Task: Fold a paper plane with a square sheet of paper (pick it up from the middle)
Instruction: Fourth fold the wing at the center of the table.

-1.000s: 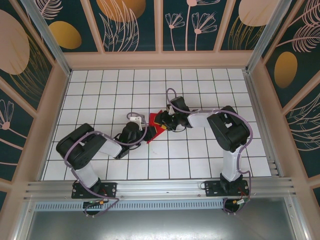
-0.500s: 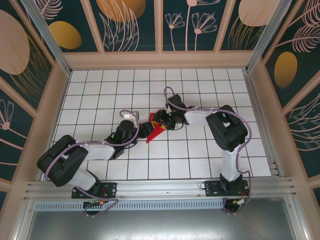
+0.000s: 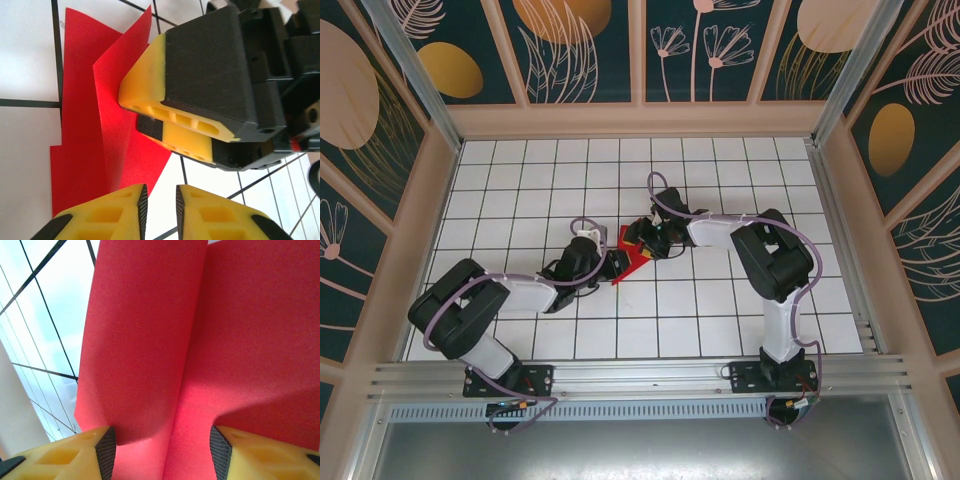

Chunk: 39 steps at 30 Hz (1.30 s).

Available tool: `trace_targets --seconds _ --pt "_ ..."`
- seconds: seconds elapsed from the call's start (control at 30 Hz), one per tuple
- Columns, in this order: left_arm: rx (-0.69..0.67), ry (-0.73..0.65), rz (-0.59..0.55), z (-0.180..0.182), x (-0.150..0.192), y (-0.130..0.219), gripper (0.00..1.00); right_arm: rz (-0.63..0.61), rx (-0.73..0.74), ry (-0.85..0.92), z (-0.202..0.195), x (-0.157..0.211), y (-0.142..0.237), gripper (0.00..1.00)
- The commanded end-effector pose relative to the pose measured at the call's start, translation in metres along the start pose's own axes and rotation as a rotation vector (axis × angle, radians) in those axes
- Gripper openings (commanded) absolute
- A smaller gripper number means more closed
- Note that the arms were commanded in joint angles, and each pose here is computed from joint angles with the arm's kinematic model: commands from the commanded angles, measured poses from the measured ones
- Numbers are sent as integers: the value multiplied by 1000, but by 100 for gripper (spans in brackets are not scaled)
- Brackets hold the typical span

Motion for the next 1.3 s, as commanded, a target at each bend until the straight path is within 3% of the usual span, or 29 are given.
trace_targets --seconds 0.0,0.27,0.83,1.27 --pt "-38 1 14 6 0 -6 24 123 374 -153 -99 41 -33 57" --pt "-114 10 -15 18 -3 -9 23 134 384 -145 -102 43 -35 56" --pt "-145 13 -25 23 -6 -11 21 172 492 -178 -125 52 -42 48" --pt "-152 13 -28 26 -5 -11 20 185 573 -185 -135 55 -46 48"
Point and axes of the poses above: each hand's point on the last joint's axis, 136 mm out from that joint toward the fingers, its own y axis back along the fingers, its own z axis along the line the jaws close on, x = y × z, the point moved 7 cm from there along y, back along the fingers, and after that the axes turned 9 degrees about y, right-handed, at the moved point
